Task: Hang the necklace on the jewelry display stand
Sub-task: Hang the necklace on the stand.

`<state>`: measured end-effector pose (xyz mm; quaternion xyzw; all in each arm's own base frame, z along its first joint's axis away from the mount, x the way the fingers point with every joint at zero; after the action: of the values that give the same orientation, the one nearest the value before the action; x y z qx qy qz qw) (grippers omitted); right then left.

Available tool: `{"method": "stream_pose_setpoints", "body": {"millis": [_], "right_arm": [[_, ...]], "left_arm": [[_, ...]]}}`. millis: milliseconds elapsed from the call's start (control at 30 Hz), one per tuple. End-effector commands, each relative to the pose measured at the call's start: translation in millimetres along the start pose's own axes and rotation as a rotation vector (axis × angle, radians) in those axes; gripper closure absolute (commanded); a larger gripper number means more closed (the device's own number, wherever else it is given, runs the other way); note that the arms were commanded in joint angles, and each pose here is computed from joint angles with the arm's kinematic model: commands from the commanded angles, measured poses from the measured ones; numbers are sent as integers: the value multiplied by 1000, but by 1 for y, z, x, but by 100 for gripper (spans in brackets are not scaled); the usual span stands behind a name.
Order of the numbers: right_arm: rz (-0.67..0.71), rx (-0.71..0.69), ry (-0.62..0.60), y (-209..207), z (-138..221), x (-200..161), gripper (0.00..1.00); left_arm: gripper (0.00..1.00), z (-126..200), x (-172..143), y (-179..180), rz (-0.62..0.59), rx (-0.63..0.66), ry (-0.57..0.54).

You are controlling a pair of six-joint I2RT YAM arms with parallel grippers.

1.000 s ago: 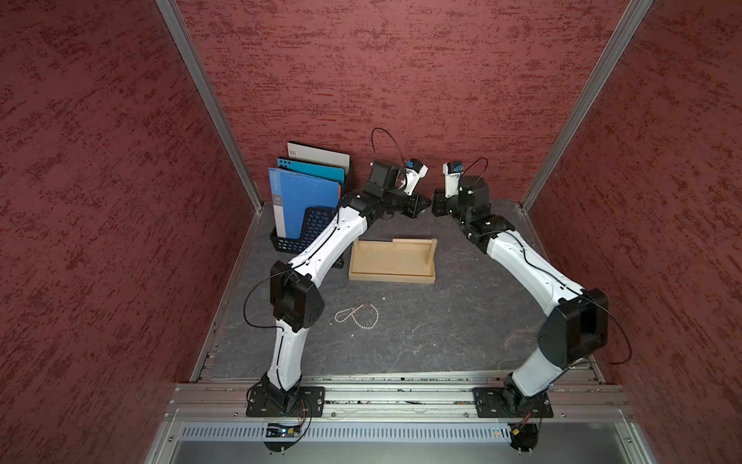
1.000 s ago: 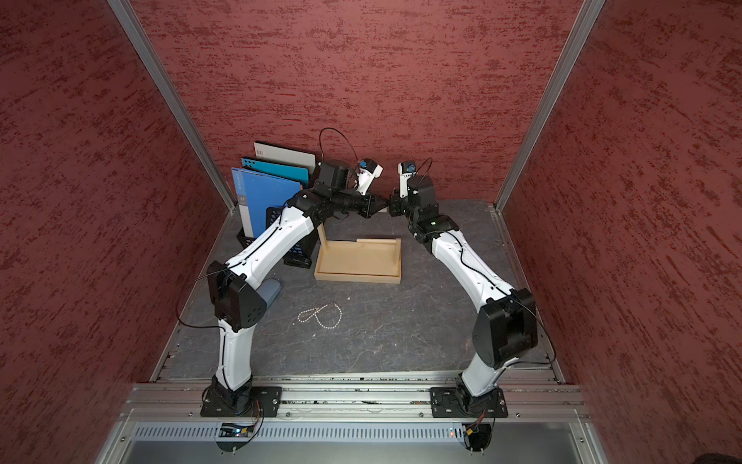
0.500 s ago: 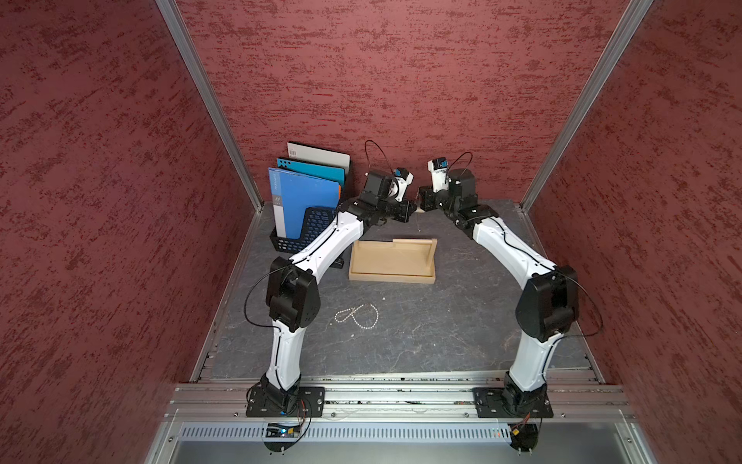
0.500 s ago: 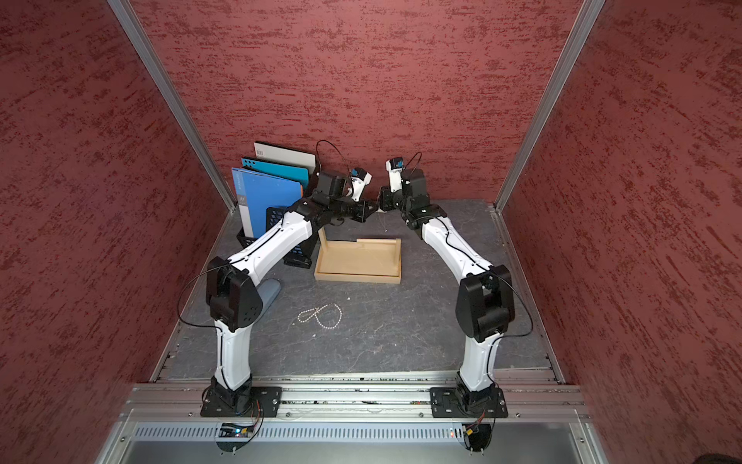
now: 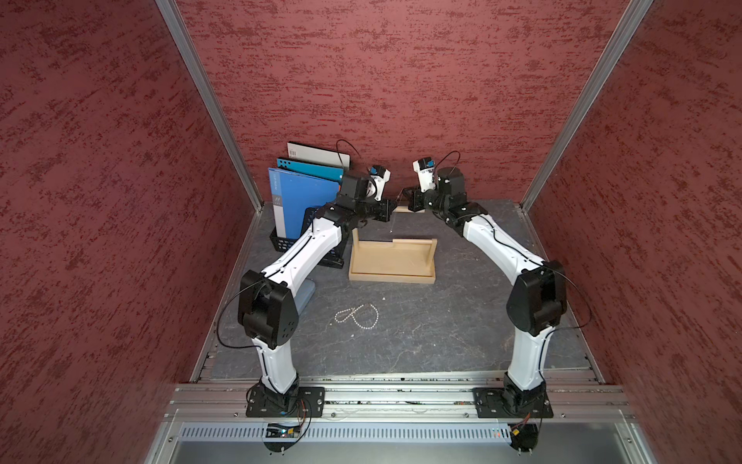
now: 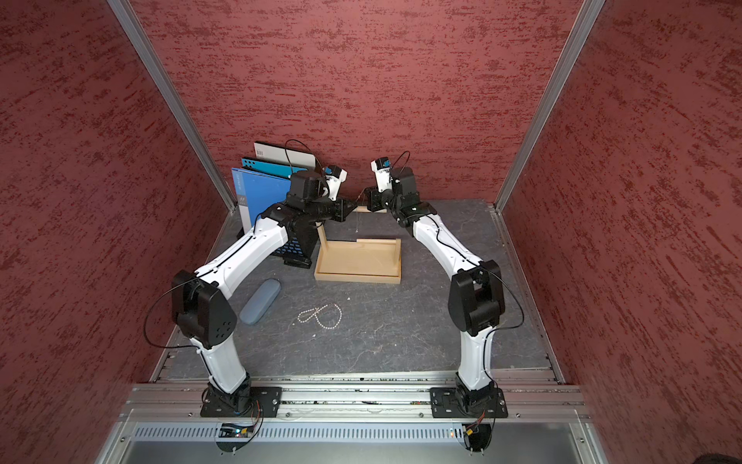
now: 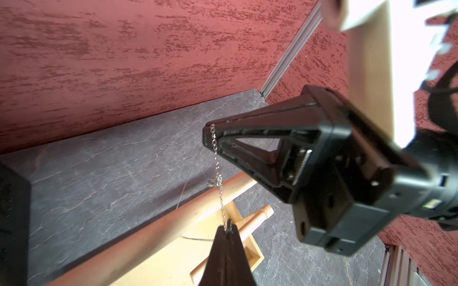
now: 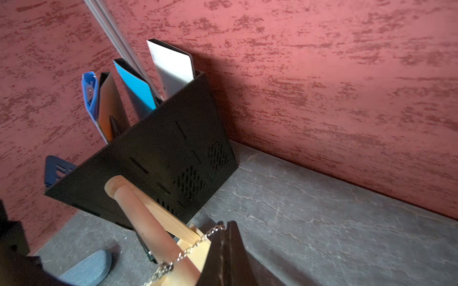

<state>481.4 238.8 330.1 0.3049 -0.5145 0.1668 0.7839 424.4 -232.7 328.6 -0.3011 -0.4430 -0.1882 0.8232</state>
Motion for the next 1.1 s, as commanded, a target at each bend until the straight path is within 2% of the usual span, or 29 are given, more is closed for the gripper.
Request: {"method": "stream_pose_setpoints", "body": {"millis": [0,533,1067], "right_arm": [[48,70,11,20,-14,2,97],[54,140,72,47,-74,-16,97],[80,88,89,43,-85,-25,95]], "left_arm": [[100,18,1,13,11,33,-32],[100,57,-22,50,62,116,-26],[100,56,-23,63,60,117,-15]]}}
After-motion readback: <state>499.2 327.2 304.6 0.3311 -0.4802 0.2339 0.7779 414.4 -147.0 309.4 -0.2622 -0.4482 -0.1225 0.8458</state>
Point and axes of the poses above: each gripper's point midway between its finger pads, its own z axis back along the fingers, its own y axis along the line the jaws close on, x = y × z, the point moved 7 cm from there along z, back along the fingers, and after that the axes turned 3 degrees about -z, right-handed, at the moved point
